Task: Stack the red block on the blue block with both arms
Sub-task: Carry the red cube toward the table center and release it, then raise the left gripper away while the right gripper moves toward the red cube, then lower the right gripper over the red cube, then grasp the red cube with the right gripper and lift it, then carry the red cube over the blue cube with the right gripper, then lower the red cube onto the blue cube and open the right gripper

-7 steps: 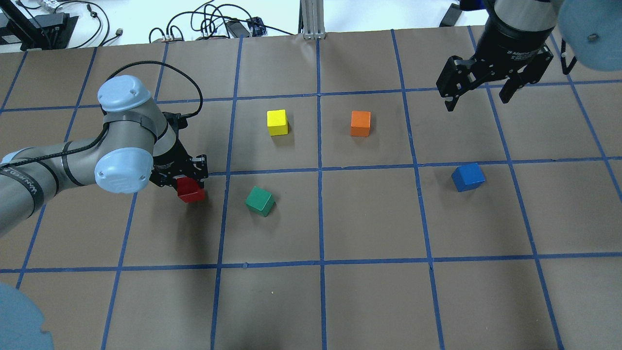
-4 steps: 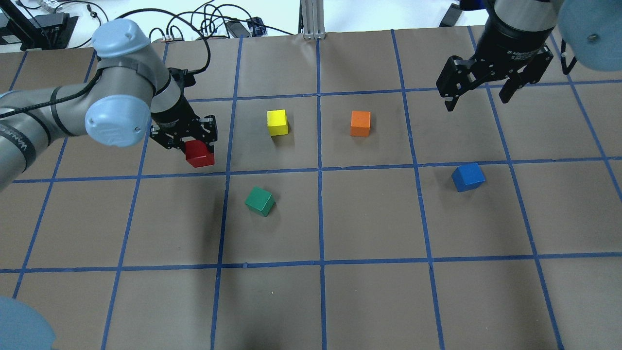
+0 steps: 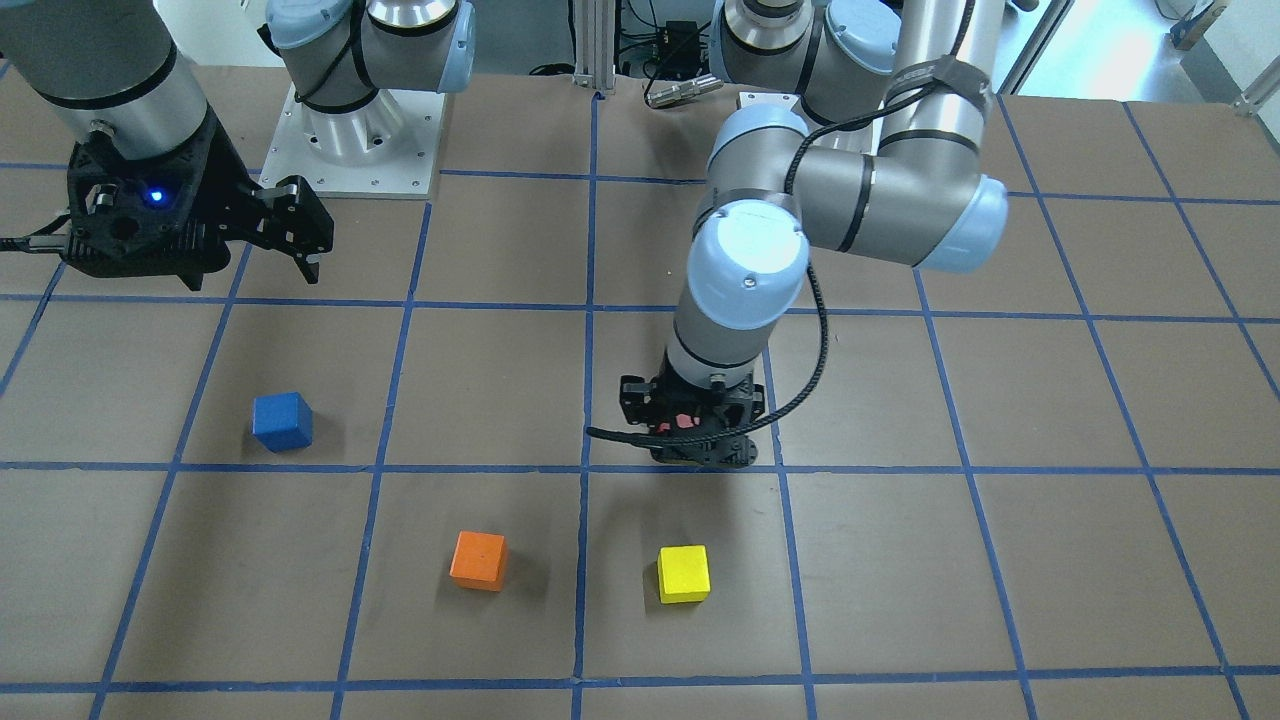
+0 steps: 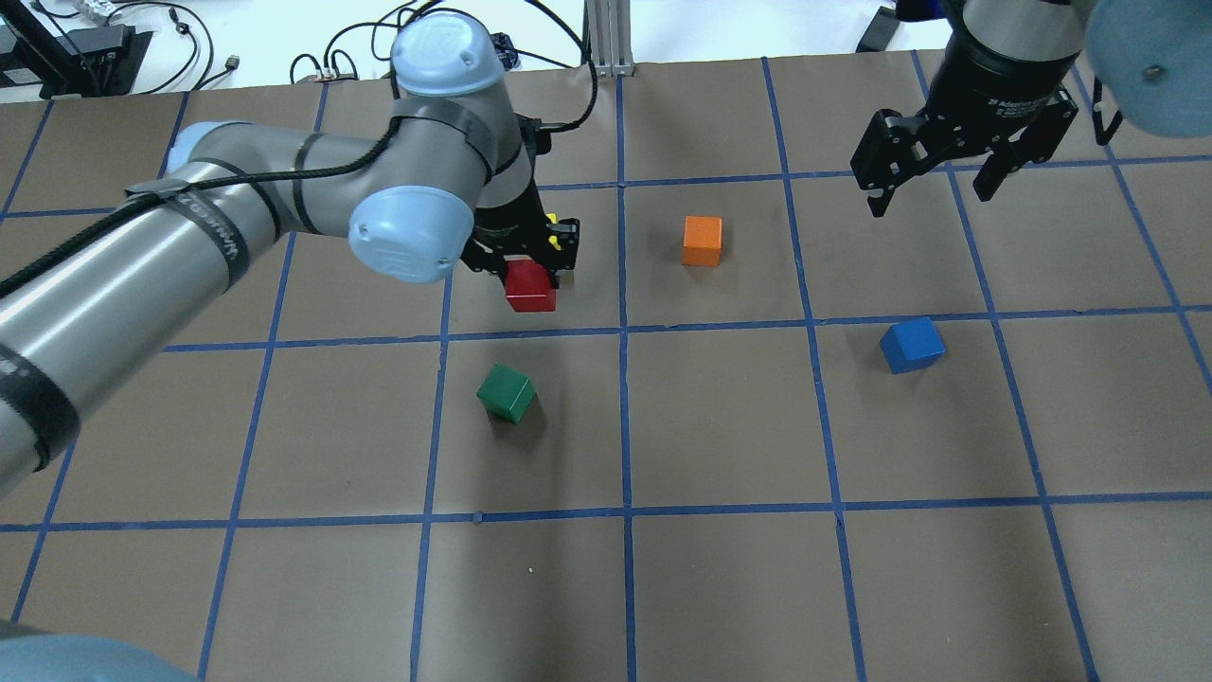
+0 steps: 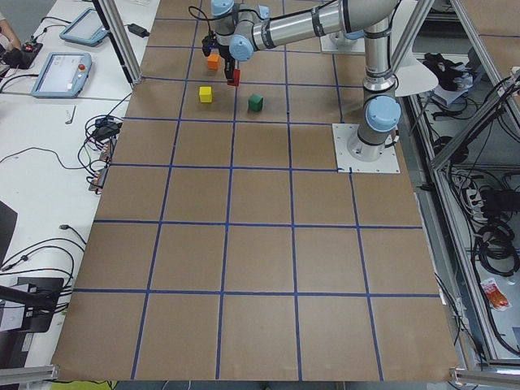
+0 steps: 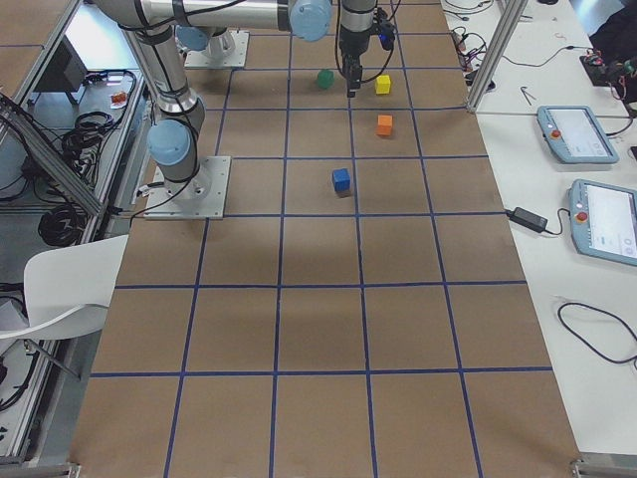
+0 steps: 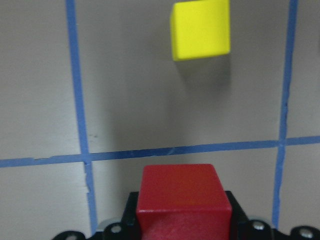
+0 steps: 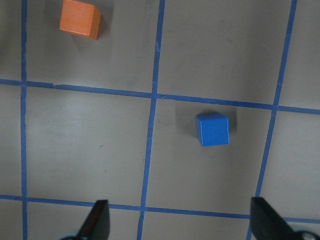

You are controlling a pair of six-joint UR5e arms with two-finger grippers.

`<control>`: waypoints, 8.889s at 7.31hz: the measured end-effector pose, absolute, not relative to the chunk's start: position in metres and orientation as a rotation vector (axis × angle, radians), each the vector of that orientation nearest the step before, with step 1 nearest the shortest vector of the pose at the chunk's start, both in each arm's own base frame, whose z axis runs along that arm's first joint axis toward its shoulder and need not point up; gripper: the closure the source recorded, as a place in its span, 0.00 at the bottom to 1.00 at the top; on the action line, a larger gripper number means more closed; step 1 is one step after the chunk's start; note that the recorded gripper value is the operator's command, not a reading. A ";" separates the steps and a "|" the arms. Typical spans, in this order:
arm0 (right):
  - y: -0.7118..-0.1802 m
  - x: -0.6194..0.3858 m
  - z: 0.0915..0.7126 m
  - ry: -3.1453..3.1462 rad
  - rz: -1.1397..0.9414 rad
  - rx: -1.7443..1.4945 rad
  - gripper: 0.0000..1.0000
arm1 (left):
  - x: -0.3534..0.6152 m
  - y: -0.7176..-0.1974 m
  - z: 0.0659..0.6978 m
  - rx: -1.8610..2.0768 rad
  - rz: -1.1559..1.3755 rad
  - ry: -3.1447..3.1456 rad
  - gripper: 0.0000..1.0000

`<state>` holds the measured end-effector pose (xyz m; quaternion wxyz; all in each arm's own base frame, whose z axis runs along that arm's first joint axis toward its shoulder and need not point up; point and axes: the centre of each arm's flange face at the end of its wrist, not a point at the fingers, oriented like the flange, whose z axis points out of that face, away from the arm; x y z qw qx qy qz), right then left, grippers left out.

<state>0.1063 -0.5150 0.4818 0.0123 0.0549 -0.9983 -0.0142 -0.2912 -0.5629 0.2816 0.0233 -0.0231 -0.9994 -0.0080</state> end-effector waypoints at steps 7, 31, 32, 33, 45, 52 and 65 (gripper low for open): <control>-0.520 0.106 0.480 -3.112 -0.018 0.151 0.00 | -0.357 -0.562 0.215 -0.086 0.053 -3.081 0.00; -0.574 0.361 0.219 -3.187 -0.075 0.565 0.00 | -0.131 -0.501 0.517 -0.239 0.171 -3.161 0.00; -0.575 0.363 0.209 -3.186 -0.078 0.571 0.21 | -0.131 -0.501 0.516 -0.239 0.168 -3.159 0.00; -0.577 0.363 0.204 -3.186 -0.076 0.574 0.80 | -0.131 -0.502 0.515 -0.239 0.167 -3.156 0.00; -0.592 0.133 0.370 -3.221 -0.068 0.026 1.00 | -0.132 -0.512 0.504 -0.235 0.150 -3.145 0.00; -0.564 0.018 0.292 -3.145 -0.219 0.232 1.00 | -0.137 -0.506 0.504 -0.247 0.165 -3.144 0.00; -0.525 0.003 0.249 -3.160 -0.169 0.314 0.31 | -0.136 -0.507 0.503 -0.251 0.164 -3.150 0.00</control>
